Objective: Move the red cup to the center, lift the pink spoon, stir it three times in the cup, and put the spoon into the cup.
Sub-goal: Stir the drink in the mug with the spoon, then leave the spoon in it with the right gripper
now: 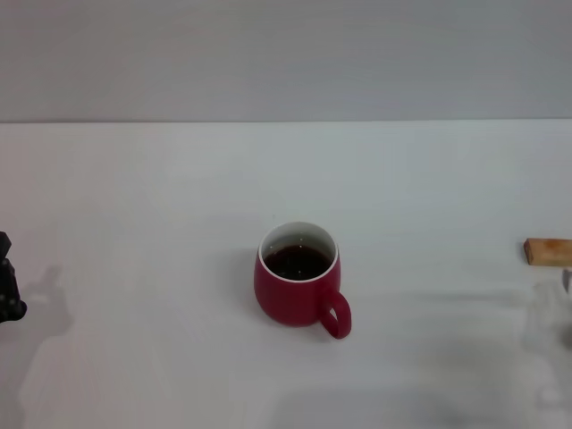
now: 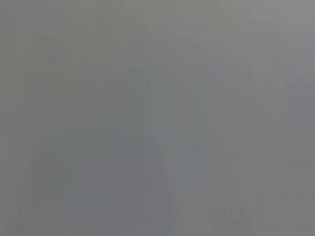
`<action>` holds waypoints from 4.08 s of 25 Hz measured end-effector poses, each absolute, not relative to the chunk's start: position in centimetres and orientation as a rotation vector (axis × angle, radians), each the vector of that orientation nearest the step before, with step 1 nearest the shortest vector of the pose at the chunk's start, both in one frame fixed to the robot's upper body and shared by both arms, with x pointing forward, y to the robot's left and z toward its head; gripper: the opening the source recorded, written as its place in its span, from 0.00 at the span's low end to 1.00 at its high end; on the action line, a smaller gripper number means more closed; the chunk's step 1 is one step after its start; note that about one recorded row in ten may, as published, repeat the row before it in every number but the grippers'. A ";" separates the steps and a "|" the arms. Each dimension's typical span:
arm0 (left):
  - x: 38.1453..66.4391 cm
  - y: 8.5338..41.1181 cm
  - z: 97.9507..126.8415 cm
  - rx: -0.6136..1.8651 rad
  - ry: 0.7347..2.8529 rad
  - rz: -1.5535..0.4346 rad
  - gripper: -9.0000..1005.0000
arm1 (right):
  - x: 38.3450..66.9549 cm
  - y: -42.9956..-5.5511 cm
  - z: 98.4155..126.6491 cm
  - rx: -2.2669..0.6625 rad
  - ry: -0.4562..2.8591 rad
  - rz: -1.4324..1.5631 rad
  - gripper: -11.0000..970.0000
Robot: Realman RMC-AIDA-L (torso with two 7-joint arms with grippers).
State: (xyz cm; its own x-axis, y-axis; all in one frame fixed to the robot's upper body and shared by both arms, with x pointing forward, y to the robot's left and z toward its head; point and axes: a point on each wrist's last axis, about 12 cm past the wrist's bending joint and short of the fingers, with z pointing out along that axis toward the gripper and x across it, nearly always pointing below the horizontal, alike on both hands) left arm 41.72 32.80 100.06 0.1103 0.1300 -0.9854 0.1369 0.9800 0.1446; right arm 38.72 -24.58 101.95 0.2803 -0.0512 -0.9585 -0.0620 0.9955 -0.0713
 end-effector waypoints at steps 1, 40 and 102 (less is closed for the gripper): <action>41.7 32.8 100.1 0.219 1.464 -0.005 0.01 | 39.0 -24.4 102.1 -0.104 1.279 0.015 0.08; 41.7 32.9 100.1 0.209 1.462 0.003 0.01 | 43.8 -14.0 106.8 -0.232 1.115 0.487 0.08; 42.2 32.8 100.1 0.212 1.463 0.004 0.01 | 47.6 -10.9 104.0 -0.478 1.424 0.574 0.08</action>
State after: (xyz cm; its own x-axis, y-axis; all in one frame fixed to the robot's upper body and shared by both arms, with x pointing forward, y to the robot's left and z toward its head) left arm 42.15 32.85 100.12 0.1106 0.1316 -0.9851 0.1259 0.9814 0.1452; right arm 47.60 -10.92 103.97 0.0542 0.0837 -0.9950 -0.6301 0.7759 0.0310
